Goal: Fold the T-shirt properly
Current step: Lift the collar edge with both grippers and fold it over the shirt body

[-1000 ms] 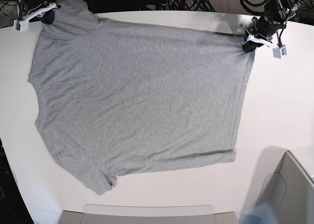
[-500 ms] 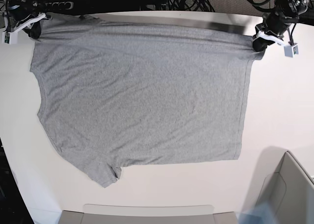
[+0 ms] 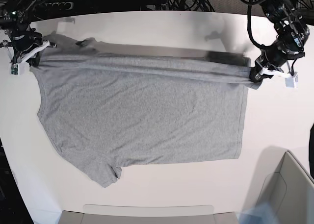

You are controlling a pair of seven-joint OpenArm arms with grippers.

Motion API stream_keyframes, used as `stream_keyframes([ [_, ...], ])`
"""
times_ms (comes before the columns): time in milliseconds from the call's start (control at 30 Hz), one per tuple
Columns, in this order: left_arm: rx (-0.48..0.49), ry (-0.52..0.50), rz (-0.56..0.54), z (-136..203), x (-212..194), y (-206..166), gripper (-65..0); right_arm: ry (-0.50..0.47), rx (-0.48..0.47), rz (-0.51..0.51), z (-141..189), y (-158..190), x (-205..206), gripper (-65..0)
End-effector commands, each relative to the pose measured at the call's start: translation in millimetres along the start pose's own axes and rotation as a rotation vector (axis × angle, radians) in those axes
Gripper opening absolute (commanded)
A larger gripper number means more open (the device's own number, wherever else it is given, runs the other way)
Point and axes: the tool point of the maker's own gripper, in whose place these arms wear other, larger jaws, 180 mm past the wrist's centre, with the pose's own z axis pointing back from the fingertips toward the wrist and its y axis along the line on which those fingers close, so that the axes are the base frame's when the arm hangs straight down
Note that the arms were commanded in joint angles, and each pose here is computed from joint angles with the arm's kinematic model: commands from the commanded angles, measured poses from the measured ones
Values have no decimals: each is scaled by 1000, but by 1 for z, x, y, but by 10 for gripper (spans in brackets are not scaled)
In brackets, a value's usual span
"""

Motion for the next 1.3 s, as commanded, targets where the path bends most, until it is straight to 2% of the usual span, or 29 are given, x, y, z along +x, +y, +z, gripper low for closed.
stream_keyframes([
  [0, -22, -18, 6, 0, 11, -6, -650, -38, -19, 33, 1, -2, 15, -650],
  [133, -41, -13, 40, -6, 18, -15, -650, -50, -31, 92, -8, 8, 32, -650],
  [267, -50, 53, -19, -23, 11, -41, -650, -95, -39, 135, -16, 14, 52, -650],
  [400, -42, 21, 9, -37, 12, -51, -650, -122, -21, 165, -35, 25, 61, -650],
  [600, -5, 17, 40, -45, 17, -36, -650, -156, 7, 130, -52, 28, 72, -650],
  [767, 2, 18, -16, -58, 30, -45, -650, -186, 3, 129, -56, 23, 89, -650],
  [1000, 38, 9, -98, -85, 38, -49, -650, -163, 9, 98, -77, 12, 97, -650],
  [1167, 59, -16, -81, -93, 45, -42, -650, -138, 25, 72, -90, 9, 97, -650],
  [1267, 60, -27, -70, -97, 52, -43, -650, -157, 43, 51, -100, 11, 99, -650],
])
